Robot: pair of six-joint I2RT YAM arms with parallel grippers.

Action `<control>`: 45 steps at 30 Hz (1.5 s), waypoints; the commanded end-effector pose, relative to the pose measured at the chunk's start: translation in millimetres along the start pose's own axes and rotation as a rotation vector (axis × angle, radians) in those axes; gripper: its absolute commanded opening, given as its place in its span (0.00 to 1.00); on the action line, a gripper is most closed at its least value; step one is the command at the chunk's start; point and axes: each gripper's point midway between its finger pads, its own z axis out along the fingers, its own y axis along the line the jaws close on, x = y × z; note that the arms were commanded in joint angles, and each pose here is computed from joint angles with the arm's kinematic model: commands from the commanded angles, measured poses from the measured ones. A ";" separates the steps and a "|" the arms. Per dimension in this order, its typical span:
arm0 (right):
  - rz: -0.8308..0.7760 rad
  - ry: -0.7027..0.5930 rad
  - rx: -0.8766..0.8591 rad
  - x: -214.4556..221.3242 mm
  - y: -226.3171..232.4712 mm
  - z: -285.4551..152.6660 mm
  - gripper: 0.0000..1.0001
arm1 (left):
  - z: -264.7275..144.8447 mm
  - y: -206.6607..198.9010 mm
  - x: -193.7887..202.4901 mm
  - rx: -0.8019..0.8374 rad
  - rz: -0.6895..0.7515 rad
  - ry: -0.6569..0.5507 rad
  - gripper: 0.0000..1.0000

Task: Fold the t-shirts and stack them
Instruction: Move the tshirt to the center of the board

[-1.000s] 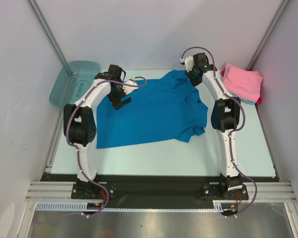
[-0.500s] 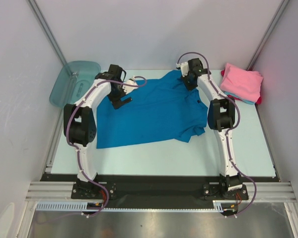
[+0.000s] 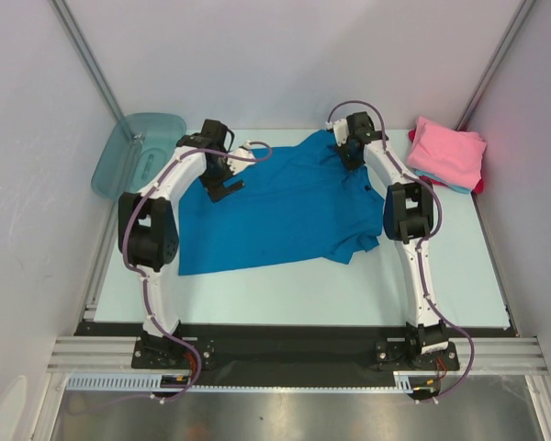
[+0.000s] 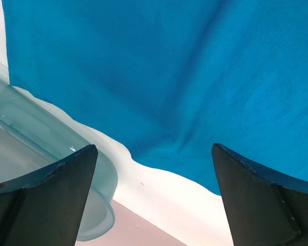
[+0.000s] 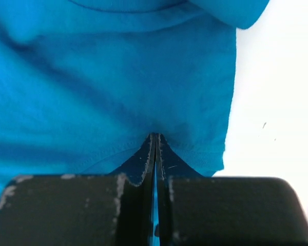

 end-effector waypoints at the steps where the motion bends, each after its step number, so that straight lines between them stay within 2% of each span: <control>1: -0.014 -0.009 0.052 1.0 -11.5 11.2 0.00 | -23.9 10.1 -6.7 -0.061 0.003 -0.029 1.00; 7: -0.068 0.016 0.180 8.9 -36.5 18.6 0.00 | -29.0 9.7 0.6 -0.083 0.015 -0.013 1.00; 13: -0.109 0.070 0.388 22.5 -83.7 21.8 0.00 | -36.1 12.2 7.5 -0.116 0.035 0.004 1.00; 20: -0.142 0.051 0.427 18.2 -95.7 21.3 0.00 | -33.7 10.3 9.3 -0.121 0.026 0.004 1.00; 21: -0.143 0.041 0.421 14.5 -93.7 19.9 0.03 | -33.2 10.1 9.2 -0.120 0.026 0.003 1.00; 22: -0.147 0.027 0.400 8.6 -88.0 17.4 0.07 | -33.6 10.8 9.1 -0.125 0.021 0.002 1.00; 25: -0.123 -0.040 0.345 -18.7 -77.7 -11.7 0.40 | -36.2 11.1 7.8 -0.130 0.023 -0.011 1.00; 26: -0.116 -0.053 0.327 -24.3 -73.8 -20.2 0.69 | -37.6 10.3 7.9 -0.132 0.022 -0.016 1.00; 27: -0.099 -0.077 0.314 -37.0 -72.3 -45.1 0.78 | -38.3 9.3 8.2 -0.130 0.024 -0.018 1.00; 29: -0.098 -0.112 0.261 -51.1 -60.1 -67.3 0.84 | -39.3 7.4 8.3 -0.130 0.027 -0.028 1.00; 31: -0.079 -0.141 0.206 -62.1 -50.1 -102.8 0.85 | -37.8 4.5 8.8 -0.123 0.029 -0.034 1.00; 34: -0.073 -0.108 0.078 -46.5 -25.7 -131.3 0.82 | -39.6 1.7 6.8 -0.119 0.016 -0.051 1.00; 35: -0.079 -0.074 0.044 -33.0 -19.3 -132.0 0.77 | -39.0 -0.7 5.5 -0.108 0.012 -0.060 1.00; 36: -0.087 0.005 -0.015 -2.3 -4.6 -132.0 0.65 | -40.7 -2.0 4.3 -0.107 0.009 -0.069 1.00; 37: -0.094 0.056 -0.045 18.6 3.1 -127.4 0.46 | -37.8 -6.7 6.3 -0.094 0.004 -0.068 1.00; 38: -0.083 0.089 -0.060 35.6 3.8 -126.2 0.07 | -36.7 -9.3 4.7 -0.091 0.007 -0.074 1.00; 39: -0.081 0.132 -0.087 53.5 9.6 -127.2 0.00 | -36.6 -11.2 5.3 -0.090 0.003 -0.075 1.00; 40: -0.074 0.191 -0.135 80.8 22.0 -126.7 0.00 | -33.5 -16.2 8.3 -0.080 0.004 -0.068 1.00; 43: -0.035 0.256 -0.166 123.1 26.1 -130.9 0.00 | -30.8 -24.2 8.9 -0.076 0.002 -0.075 1.00; 45: -0.004 0.266 -0.161 136.7 24.0 -131.0 0.00 | -29.6 -27.8 9.1 -0.071 0.000 -0.079 1.00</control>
